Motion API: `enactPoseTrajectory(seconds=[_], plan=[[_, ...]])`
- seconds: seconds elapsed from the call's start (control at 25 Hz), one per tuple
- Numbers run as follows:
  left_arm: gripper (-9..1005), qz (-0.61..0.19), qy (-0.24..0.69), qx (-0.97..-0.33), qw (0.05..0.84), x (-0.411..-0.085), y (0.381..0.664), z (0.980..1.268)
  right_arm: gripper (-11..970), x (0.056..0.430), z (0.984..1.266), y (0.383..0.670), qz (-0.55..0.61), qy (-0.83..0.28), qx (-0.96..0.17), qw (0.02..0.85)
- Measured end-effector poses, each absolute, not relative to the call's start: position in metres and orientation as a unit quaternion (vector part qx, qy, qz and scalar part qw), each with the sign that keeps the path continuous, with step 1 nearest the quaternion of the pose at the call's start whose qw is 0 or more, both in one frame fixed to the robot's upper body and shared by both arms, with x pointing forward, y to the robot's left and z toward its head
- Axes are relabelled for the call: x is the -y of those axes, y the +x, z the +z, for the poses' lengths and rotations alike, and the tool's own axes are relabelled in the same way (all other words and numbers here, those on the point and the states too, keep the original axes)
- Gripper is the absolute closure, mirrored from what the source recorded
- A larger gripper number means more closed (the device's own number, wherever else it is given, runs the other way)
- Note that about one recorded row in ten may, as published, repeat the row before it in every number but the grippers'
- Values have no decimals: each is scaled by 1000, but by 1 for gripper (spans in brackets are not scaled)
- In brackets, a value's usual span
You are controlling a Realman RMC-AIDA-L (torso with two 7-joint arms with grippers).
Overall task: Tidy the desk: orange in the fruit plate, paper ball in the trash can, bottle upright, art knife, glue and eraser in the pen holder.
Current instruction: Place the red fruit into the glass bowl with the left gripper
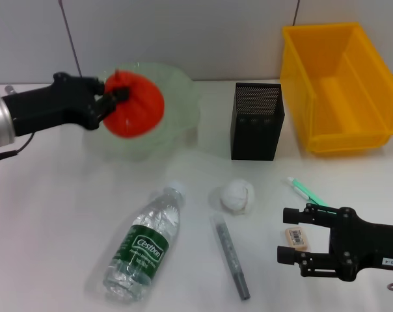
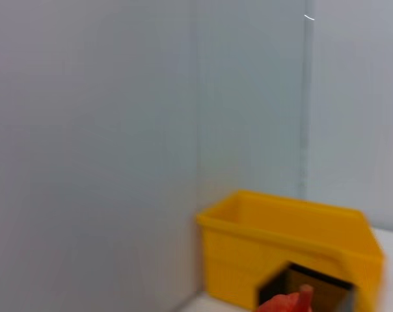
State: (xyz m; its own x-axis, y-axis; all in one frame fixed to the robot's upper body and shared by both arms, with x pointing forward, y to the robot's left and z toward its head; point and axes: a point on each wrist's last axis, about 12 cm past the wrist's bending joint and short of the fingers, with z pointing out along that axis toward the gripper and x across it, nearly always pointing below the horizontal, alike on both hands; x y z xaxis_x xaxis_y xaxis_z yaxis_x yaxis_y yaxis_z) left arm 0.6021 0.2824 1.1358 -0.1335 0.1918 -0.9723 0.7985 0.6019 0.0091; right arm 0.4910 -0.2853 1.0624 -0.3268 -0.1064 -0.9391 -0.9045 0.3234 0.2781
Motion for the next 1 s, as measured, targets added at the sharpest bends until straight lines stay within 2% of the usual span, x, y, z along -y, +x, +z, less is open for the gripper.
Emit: enactPoseTrajectory(seconds=[0.44, 0.8, 1.0], plan=[[914, -199, 293, -746, 563, -251, 641, 1116, 162, 283, 1062, 491, 451, -370, -679, 446], [912, -174, 260, -768, 559, -247, 650, 1109, 163, 284, 1060, 489, 451, -367, -680, 446], [794, -174, 260, -768, 559, -247, 650, 1109, 162, 283, 1060, 488, 452, -366, -680, 446]])
